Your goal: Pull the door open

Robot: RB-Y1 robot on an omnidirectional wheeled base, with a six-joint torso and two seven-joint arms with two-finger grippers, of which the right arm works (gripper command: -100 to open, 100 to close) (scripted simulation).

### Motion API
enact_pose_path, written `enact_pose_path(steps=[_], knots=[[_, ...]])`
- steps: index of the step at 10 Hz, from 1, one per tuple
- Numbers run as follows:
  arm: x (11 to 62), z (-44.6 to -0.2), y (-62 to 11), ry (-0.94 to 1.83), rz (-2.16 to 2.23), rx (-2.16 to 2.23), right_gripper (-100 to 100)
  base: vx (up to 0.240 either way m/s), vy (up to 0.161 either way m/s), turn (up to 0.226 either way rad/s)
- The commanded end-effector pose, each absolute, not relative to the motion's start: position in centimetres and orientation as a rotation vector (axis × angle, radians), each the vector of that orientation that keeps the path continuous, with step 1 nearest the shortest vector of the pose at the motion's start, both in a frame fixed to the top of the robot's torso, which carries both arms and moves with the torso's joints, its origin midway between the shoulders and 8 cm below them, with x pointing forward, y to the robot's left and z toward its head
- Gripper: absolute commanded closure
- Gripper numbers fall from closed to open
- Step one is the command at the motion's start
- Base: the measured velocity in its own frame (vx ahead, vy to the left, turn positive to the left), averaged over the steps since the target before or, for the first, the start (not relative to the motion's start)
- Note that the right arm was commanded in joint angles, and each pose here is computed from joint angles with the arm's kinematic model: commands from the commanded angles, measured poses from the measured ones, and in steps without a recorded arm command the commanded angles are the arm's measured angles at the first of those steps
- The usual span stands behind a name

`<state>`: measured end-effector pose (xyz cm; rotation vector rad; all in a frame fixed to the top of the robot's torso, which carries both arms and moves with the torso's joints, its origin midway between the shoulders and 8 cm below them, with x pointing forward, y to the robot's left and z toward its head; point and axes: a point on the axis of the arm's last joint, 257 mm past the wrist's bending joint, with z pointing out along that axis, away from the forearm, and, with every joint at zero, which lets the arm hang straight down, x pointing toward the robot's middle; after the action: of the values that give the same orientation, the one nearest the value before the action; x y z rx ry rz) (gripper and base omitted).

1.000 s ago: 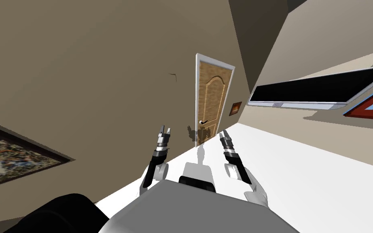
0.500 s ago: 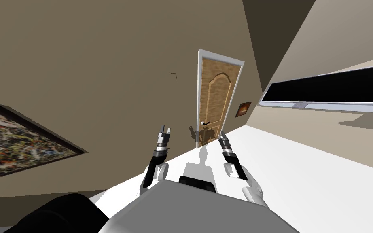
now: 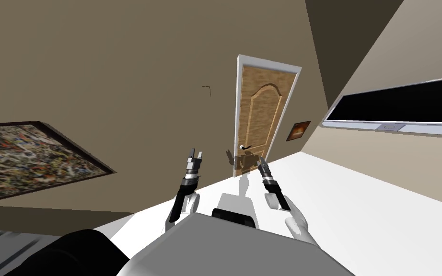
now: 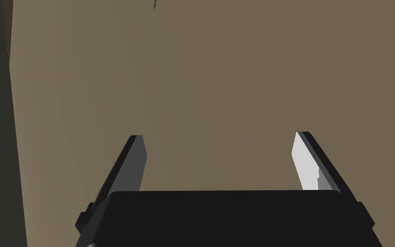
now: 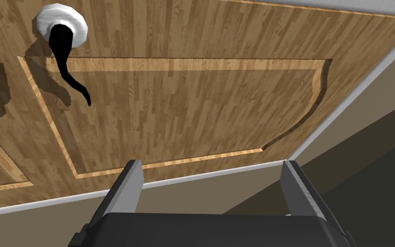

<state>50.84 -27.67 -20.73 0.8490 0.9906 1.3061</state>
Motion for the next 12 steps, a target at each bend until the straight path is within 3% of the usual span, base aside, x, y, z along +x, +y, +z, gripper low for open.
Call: enact_pose_path(steps=[1, 12], knots=[[51.3, -21.7, -27.6, 1.013, 1.302, 0.865, -100, 0.058, -0.082, 0.158], [53.3, -27.5, -28.4, 1.126, 1.267, 0.951, -100, 0.042, -0.080, 0.116]])
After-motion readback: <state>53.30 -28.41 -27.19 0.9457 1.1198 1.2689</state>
